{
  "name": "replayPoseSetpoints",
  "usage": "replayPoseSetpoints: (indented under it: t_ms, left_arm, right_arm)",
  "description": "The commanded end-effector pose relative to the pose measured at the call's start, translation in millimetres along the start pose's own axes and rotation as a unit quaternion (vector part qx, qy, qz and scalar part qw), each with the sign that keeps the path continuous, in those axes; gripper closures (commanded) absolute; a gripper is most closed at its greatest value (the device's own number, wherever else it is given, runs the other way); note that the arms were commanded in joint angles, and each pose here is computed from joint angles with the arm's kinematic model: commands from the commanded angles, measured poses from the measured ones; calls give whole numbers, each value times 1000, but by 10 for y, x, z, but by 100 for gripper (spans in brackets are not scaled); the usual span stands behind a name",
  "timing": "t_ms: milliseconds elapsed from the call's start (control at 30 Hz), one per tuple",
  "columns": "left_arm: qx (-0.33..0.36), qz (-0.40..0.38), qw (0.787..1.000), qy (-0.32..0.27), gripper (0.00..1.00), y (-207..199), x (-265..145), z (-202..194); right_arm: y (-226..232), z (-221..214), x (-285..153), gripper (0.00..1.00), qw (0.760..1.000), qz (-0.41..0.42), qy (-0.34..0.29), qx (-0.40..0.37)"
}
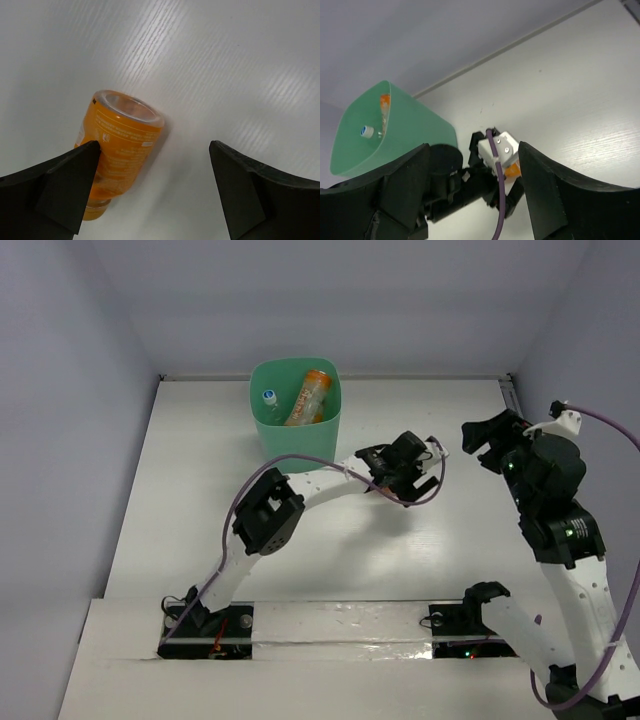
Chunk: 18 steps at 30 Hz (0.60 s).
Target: Put the plastic bottles in the bin
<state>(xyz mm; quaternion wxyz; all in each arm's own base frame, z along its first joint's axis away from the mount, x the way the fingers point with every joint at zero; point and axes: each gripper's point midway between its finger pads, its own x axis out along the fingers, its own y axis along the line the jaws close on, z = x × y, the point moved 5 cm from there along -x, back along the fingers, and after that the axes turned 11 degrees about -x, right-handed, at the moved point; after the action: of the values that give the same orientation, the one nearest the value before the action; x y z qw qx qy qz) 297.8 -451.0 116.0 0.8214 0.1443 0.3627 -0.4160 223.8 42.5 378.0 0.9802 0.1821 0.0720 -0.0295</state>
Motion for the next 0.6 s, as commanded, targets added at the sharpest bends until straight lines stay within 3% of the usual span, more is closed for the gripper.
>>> replayPoseSetpoints:
  t_ms: [0, 133, 267, 400, 500, 567]
  left_arm:
    - [-7, 19, 1000, -13, 10, 182, 3, 139]
    - [-24, 13, 999, 41, 15, 215, 235, -229]
    - [-54, -13, 997, 45, 44, 129, 184, -337]
    - [-73, -13, 997, -28, 53, 54, -229, 127]
    - [-99, -30, 987, -121, 57, -63, -887, 705]
    - [-108, -48, 970, -211, 59, -111, -1566, 1178]
  right_arm:
    - [24, -203, 24, 23, 999, 27, 35, -3]
    - [4, -283, 17, 23, 999, 30, 43, -5]
    - [19, -271, 46, 23, 999, 32, 41, -8]
    - [56, -258, 102, 24, 998, 38, 42, -7]
    - [70, -206, 103, 24, 999, 38, 35, -9]
    - [62, -177, 85, 24, 999, 36, 32, -17]
